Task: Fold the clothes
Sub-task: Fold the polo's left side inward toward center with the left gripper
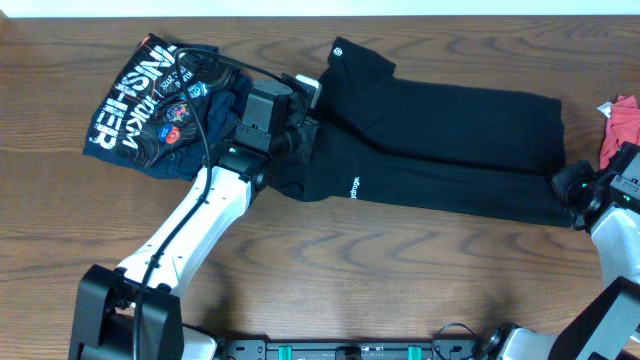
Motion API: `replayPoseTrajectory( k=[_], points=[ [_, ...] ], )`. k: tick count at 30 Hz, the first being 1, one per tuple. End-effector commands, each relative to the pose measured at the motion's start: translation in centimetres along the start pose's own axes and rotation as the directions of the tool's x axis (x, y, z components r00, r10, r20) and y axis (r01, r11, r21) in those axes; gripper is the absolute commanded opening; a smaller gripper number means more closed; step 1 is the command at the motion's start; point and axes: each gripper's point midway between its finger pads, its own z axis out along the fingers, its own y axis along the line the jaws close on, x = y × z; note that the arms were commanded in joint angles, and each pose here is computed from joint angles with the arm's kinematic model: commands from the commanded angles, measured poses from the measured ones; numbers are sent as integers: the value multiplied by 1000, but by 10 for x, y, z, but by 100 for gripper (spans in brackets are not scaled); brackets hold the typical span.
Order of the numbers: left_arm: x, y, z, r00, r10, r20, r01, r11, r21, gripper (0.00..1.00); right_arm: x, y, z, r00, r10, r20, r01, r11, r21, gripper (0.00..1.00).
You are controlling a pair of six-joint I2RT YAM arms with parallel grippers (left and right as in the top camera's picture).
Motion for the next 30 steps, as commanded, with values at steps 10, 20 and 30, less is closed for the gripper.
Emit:
replayPoseTrajectory(
  k=[10,20,30],
  points=[
    [42,11,-7,976,-127,-177,116,991,-72,72,-3,6,-1,1000,0,8,0,1000,-4,1],
    [104,-11,-9,919,-102,-382,124,992,35,70,-3,6,-1,1000,0,8,0,1000,-4,1],
    [135,-31,29,883,-64,-465,136,983,123,43,-3,5,-1,1000,0,5,0,1000,-2,1]
  ],
)
